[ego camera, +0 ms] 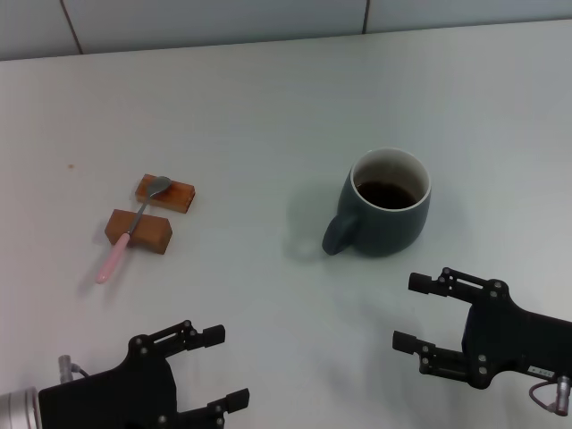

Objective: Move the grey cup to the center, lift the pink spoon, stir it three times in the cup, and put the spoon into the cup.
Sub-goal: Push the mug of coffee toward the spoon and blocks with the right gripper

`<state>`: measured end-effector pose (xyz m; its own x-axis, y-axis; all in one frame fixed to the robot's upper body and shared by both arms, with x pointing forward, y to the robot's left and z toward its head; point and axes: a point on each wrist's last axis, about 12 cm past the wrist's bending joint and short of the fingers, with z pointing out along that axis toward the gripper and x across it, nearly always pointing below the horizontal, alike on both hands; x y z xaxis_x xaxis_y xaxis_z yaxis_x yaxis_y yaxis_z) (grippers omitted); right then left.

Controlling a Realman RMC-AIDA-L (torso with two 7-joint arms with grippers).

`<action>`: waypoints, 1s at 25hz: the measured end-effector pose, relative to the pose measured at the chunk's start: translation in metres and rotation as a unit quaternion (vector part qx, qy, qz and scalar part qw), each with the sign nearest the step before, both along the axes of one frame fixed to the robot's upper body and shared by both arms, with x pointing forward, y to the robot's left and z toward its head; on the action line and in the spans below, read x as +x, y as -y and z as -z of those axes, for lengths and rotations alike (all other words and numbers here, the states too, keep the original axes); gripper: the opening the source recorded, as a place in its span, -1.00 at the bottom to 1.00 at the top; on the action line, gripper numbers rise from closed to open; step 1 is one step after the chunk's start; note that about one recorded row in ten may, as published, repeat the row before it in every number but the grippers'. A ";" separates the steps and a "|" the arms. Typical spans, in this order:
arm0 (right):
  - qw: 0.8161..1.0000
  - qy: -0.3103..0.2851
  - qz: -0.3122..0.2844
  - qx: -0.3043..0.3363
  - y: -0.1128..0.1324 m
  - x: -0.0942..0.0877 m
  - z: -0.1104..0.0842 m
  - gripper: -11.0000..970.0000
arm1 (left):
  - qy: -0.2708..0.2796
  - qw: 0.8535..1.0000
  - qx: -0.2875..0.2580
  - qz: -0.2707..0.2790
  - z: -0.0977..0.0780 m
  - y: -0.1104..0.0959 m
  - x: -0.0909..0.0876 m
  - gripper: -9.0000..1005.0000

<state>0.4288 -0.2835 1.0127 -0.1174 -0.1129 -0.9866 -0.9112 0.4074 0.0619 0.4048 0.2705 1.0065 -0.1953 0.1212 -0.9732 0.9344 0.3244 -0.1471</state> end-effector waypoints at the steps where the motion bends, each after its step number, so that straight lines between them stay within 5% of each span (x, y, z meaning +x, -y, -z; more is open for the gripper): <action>1: 1.000 0.000 0.000 0.000 0.000 0.000 0.000 0.55 | 0.000 1.000 0.000 0.000 0.000 0.000 0.000 0.53; 25: 1.000 0.006 -0.003 0.000 -0.002 -0.001 0.001 0.42 | 0.002 1.000 0.002 0.000 0.000 0.001 0.003 0.53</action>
<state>0.4282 -0.2814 1.0122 -0.1059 -0.1139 -0.9878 -0.9140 0.4024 0.0516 0.4079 0.2691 1.0068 -0.1910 0.1248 -0.9736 0.9352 0.3243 -0.1419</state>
